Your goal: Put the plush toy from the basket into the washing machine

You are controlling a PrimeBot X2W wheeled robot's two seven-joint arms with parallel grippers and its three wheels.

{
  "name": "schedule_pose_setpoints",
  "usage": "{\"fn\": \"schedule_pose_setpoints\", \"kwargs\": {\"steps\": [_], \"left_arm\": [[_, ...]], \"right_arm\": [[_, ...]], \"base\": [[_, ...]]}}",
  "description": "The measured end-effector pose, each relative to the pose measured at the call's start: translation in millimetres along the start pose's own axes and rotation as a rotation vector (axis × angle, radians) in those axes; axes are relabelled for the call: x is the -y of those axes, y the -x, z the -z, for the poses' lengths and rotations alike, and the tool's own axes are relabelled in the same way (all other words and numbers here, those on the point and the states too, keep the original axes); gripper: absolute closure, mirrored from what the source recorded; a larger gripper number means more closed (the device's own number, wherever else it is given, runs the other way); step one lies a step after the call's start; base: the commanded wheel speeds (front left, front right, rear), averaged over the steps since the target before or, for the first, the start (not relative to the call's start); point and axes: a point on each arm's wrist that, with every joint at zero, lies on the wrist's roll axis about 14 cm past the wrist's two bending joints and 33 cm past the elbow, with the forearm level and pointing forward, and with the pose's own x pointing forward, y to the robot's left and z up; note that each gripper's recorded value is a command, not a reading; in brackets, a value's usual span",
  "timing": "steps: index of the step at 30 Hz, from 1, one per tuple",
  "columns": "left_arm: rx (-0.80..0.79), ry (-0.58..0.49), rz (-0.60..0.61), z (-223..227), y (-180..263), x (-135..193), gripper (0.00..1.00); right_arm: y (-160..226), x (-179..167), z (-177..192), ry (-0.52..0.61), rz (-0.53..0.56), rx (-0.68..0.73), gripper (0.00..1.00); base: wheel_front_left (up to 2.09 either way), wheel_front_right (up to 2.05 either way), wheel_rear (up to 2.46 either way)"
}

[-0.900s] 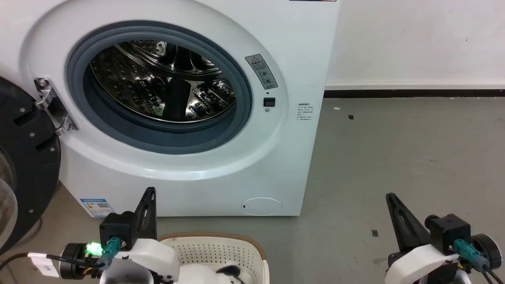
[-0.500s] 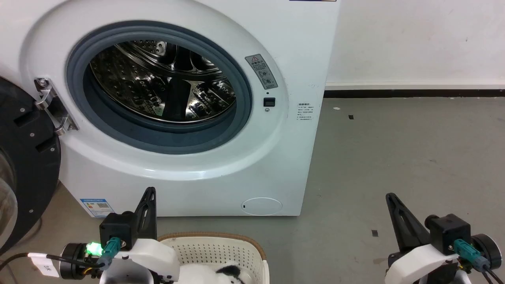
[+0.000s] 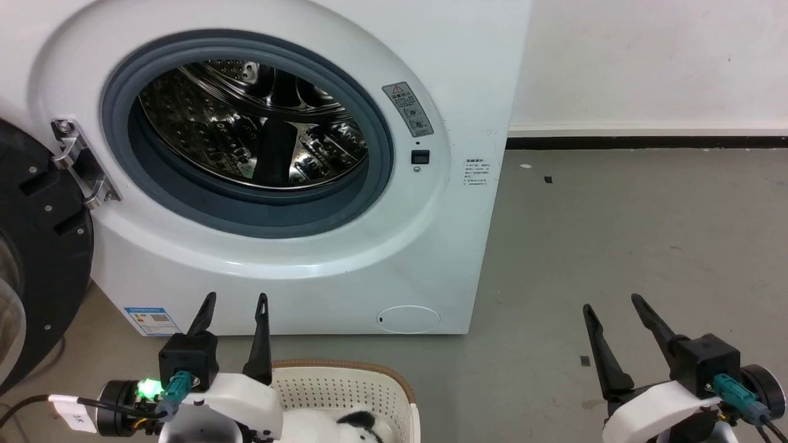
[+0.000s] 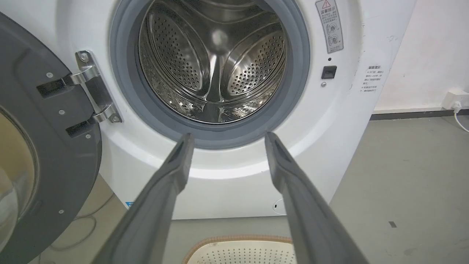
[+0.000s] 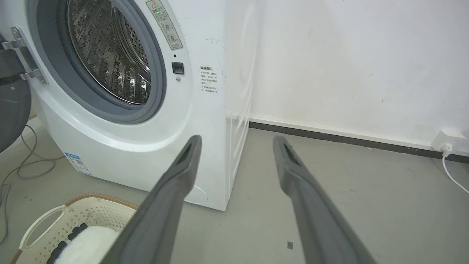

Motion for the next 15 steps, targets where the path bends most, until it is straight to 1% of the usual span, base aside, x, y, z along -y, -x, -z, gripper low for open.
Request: {"fn": "schedule_pose_setpoints", "kwargs": {"steps": [10,15], "left_arm": [[-0.066,-0.005,0.030,25.0,-13.5,7.2,0.00],[-0.119,0.001,0.055,44.5,-23.9,13.8,0.00]], "right_arm": [[-6.2,6.4,7.5,-0.019,0.016,-0.009,0.00],[-15.7,10.1,6.9,-0.025,0.024,0.002,0.00]], "base": [[0.00,0.00,0.00],[0.00,0.00,0.00]]}}
